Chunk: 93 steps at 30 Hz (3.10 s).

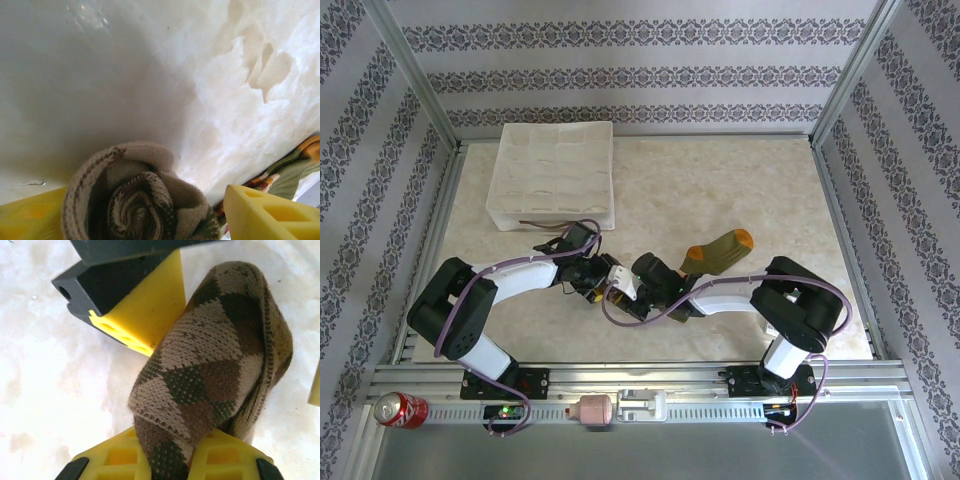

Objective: Roll the socks

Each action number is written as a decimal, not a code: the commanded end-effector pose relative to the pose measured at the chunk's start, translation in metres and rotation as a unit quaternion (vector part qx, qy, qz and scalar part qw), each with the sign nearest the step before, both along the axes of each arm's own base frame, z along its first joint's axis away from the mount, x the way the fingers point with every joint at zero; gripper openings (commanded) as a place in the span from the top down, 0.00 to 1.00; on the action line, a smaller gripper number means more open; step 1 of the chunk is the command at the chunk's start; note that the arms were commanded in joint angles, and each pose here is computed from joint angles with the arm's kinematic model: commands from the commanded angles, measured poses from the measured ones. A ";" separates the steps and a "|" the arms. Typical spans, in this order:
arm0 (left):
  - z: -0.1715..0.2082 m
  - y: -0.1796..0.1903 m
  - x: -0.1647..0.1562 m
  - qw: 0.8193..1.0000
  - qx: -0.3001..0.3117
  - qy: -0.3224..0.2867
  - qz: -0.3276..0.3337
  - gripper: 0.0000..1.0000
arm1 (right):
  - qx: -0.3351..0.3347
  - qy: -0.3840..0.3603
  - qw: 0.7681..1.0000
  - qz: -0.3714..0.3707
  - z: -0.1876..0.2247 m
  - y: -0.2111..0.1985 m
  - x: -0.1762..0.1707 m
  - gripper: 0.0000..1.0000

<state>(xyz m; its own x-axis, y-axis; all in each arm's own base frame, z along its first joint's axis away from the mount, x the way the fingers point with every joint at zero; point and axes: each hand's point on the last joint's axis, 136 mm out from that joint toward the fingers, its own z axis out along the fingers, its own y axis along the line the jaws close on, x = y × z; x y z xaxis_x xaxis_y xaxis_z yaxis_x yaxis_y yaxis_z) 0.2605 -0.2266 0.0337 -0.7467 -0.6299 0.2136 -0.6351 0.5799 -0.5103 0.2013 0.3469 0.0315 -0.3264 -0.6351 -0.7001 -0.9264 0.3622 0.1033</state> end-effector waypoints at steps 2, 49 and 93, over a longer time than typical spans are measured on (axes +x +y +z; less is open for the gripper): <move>-0.001 -0.016 -0.015 0.998 -0.025 -0.006 -0.058 0.31 | -0.043 0.142 0.987 -0.070 -0.044 -0.032 -0.014 1.00; 0.175 0.099 0.199 0.976 0.012 -0.217 0.005 0.97 | 0.196 -0.153 0.895 -0.370 0.244 -0.151 0.104 0.35; 0.081 0.077 0.209 0.929 0.250 -0.220 -0.164 0.98 | 0.141 -0.087 0.921 -0.352 0.218 -0.153 0.081 0.39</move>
